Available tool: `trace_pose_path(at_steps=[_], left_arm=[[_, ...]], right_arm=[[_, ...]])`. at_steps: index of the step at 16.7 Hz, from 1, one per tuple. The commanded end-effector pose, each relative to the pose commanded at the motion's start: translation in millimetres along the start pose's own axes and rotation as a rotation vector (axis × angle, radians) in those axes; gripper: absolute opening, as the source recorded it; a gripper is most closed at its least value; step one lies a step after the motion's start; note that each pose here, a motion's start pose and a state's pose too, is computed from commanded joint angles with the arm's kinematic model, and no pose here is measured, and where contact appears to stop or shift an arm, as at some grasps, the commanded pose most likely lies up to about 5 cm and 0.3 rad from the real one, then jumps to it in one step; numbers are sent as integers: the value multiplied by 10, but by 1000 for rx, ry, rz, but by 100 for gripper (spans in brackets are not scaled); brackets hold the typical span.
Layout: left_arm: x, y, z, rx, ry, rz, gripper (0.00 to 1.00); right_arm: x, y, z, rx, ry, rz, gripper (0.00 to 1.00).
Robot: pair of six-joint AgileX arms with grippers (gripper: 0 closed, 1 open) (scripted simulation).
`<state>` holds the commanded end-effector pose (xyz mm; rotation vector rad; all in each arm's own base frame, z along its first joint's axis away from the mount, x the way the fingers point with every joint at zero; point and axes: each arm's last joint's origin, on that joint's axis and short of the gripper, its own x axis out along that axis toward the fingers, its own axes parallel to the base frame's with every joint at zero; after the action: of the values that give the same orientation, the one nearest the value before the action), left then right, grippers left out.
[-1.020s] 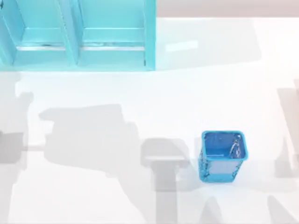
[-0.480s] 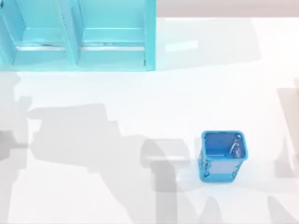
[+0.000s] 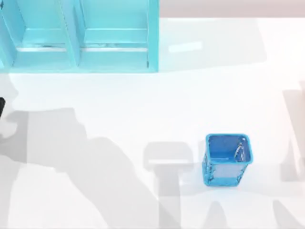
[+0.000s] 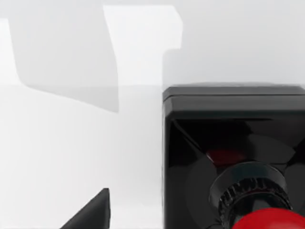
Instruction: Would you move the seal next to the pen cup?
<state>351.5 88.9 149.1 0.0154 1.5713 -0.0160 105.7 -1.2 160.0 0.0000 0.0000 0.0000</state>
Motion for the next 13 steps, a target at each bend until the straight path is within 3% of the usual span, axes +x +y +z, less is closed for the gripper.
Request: trace_pose_path(at_steps=[3,13], left_arm=[[0,0,0,0,0,0,100],[0,0,0,0,0,0,25]], right_arm=[[0,0,0,0,0,0,100],[0,0,0,0,0,0,100]])
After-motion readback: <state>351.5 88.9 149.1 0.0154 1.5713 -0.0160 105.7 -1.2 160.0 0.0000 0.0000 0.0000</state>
